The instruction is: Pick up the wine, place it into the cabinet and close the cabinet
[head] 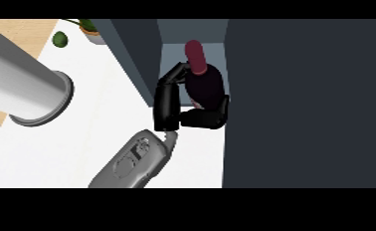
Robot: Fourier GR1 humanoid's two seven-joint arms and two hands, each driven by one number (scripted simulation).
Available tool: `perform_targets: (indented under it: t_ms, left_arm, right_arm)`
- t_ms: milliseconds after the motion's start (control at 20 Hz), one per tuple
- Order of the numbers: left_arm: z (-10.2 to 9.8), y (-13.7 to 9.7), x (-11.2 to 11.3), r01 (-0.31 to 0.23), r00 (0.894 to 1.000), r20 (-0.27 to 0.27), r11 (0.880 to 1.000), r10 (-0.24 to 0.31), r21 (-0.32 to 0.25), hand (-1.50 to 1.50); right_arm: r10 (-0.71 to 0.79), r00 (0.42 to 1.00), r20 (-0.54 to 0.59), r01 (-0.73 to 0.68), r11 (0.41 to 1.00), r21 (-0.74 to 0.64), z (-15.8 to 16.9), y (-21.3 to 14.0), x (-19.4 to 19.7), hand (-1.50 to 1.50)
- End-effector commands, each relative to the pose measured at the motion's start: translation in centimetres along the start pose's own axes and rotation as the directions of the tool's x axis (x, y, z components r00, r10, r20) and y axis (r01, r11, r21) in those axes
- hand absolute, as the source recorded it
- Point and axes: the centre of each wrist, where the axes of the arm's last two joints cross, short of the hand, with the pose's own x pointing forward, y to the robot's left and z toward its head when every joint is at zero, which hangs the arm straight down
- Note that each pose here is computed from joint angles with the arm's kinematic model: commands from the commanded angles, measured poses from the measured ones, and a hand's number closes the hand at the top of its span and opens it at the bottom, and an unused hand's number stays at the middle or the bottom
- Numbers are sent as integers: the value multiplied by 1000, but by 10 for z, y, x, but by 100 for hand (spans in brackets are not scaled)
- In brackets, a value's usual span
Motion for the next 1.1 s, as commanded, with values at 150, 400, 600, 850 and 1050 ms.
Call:
perform_targets:
  t_ms: [150,400,600,850,1050]
  left_arm:
    - [5,28,-28,12,1000,10,998,-13,55,150]
    - [-18,34,-30,8,1000,10,998,-9,61,150]
    - [-36,29,-26,1,1000,-23,998,0,58,150]
    - [-48,22,-20,-19,998,-53,999,21,27,150]
    - [-75,26,-24,-28,996,-88,998,33,64,150]
  right_arm:
    - [-21,997,75,20,1000,21,24,3,25,-150]
    - [-41,997,59,39,998,39,22,6,20,-150]
    - [-68,996,49,66,997,31,14,8,24,-150]
    - [-57,997,57,55,998,33,35,11,25,-150]
    - [-69,996,52,68,997,33,23,5,18,-150]
